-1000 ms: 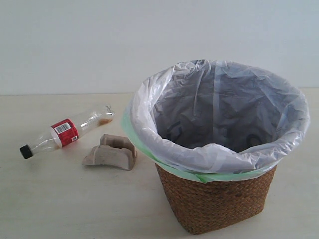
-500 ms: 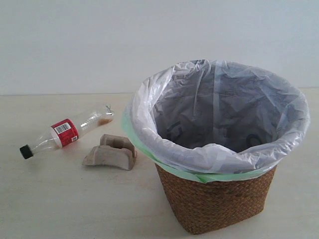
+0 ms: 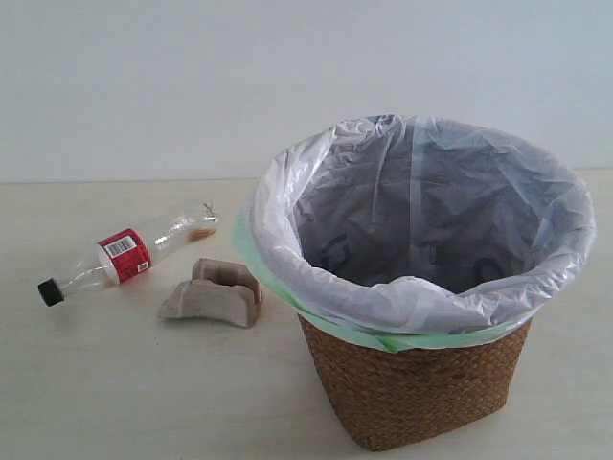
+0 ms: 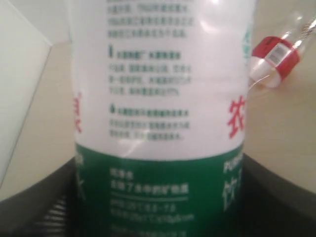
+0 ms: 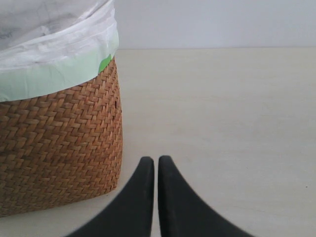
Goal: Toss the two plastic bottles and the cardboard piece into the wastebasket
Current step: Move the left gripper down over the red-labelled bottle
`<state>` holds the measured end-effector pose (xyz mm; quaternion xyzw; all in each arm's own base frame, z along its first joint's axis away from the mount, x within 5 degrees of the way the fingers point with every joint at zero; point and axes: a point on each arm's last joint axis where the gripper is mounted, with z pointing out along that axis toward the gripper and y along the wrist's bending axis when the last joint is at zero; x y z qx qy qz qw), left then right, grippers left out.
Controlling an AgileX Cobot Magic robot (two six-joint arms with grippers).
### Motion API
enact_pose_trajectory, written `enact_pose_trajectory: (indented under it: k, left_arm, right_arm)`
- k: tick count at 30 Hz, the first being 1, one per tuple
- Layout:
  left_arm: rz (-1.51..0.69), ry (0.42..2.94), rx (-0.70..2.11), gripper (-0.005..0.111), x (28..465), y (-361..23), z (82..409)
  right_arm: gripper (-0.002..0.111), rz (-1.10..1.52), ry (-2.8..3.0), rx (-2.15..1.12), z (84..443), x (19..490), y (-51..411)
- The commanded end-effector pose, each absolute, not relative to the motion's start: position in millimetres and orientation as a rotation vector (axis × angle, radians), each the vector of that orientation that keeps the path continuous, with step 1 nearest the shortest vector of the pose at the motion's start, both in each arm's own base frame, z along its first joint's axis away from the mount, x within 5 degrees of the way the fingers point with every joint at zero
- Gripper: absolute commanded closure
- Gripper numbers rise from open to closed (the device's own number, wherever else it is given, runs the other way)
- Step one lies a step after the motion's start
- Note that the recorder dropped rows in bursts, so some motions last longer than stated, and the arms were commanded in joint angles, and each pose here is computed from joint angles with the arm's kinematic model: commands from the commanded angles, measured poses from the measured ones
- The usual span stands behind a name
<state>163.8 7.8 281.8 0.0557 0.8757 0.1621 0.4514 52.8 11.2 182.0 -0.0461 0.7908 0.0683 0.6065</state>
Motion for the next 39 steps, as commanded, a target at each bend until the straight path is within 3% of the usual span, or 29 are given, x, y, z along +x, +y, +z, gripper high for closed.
enact_pose_trajectory:
  k: [1,4,9,13,16,18,20,21,31,39]
  left_arm:
    - [0.326,2.142,0.095,0.103,170.5,4.4,286.4]
    - [0.047,2.055,0.149,0.103,188.2,-21.3,287.4]
    - [-0.176,2.094,0.287,0.103,242.8,-78.3,286.3]
    - [-0.430,1.920,0.320,0.098,268.7,-143.9,333.9]
    - [-0.544,1.769,0.428,0.071,265.5,-190.7,379.9]
    - [-0.602,1.747,0.461,0.043,260.0,-211.0,401.6]
    - [-0.615,1.779,0.499,0.007,255.6,-223.4,414.2]
    - [-0.609,1.810,0.514,-0.002,254.8,-226.0,414.6]
    - [-0.326,2.064,0.649,-0.001,254.5,-193.8,400.4]
    - [-0.171,2.104,0.572,-0.001,218.9,-135.5,434.2]
  right_arm:
    - [0.108,0.144,1.819,-0.108,182.9,52.7,10.6]
    - [0.108,0.144,1.819,-0.108,182.9,52.7,10.6]
    - [0.108,0.144,1.819,-0.108,182.9,52.7,10.6]
    - [0.108,0.144,1.819,-0.108,182.9,52.7,10.6]
    - [0.108,0.144,1.819,-0.108,182.9,52.7,10.6]
    - [0.108,0.144,1.819,-0.108,182.9,52.7,10.6]
    - [0.108,0.144,1.819,-0.108,182.9,52.7,10.6]
    - [0.108,0.144,1.819,-0.108,182.9,52.7,10.6]
    - [0.108,0.144,1.819,-0.108,182.9,52.7,10.6]
    - [0.108,0.144,1.821,-0.109,182.7,52.6,10.7]
